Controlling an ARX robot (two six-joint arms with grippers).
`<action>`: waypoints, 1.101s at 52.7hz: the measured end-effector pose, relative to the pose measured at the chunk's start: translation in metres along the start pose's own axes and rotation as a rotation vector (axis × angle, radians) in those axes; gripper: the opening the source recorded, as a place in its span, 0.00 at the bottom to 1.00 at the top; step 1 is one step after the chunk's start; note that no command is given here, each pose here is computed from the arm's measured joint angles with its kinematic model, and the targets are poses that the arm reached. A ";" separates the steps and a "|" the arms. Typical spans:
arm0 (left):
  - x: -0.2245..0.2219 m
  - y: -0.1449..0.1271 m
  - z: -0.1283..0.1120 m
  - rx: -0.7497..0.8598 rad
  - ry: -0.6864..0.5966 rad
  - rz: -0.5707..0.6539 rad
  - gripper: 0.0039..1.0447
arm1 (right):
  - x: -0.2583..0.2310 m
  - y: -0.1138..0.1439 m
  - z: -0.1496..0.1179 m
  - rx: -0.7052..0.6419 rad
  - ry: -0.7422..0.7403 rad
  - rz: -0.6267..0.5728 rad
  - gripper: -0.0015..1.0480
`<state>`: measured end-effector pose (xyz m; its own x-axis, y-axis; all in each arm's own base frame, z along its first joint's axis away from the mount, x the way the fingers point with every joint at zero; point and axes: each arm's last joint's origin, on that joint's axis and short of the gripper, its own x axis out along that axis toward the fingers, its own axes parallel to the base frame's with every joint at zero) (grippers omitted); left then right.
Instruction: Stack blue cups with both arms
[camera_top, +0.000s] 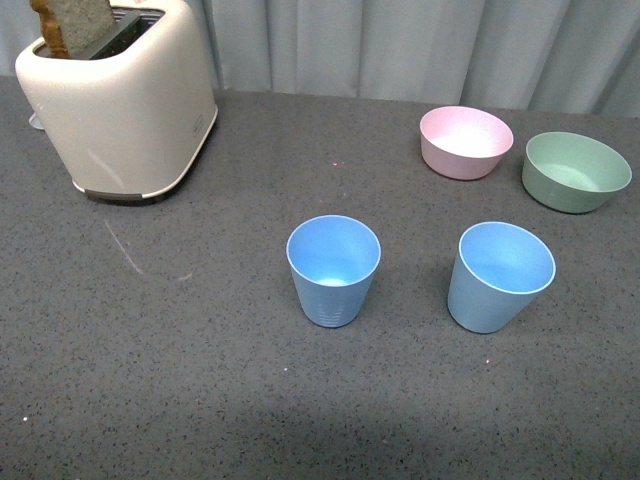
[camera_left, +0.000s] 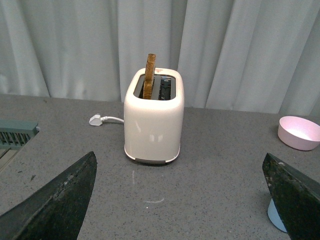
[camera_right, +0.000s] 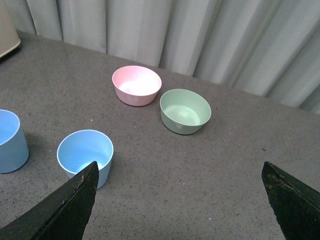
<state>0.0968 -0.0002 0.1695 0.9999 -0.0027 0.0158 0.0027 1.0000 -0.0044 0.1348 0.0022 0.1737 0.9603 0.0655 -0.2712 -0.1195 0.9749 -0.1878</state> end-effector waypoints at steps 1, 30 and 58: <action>0.000 0.000 0.000 0.000 0.000 0.000 0.94 | 0.004 0.000 0.002 0.002 0.017 0.007 0.91; 0.000 0.000 0.000 0.000 0.000 0.000 0.94 | 0.136 0.029 -0.001 0.180 0.575 0.111 0.91; 0.000 0.000 0.000 0.000 0.000 0.000 0.94 | 0.193 0.054 -0.019 0.213 0.744 0.065 0.76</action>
<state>0.0968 -0.0002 0.1696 0.9999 -0.0027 0.0162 0.0027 1.0000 -0.0040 0.3093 0.0634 0.0934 0.5218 0.0375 -0.8522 -0.0468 0.9988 0.0153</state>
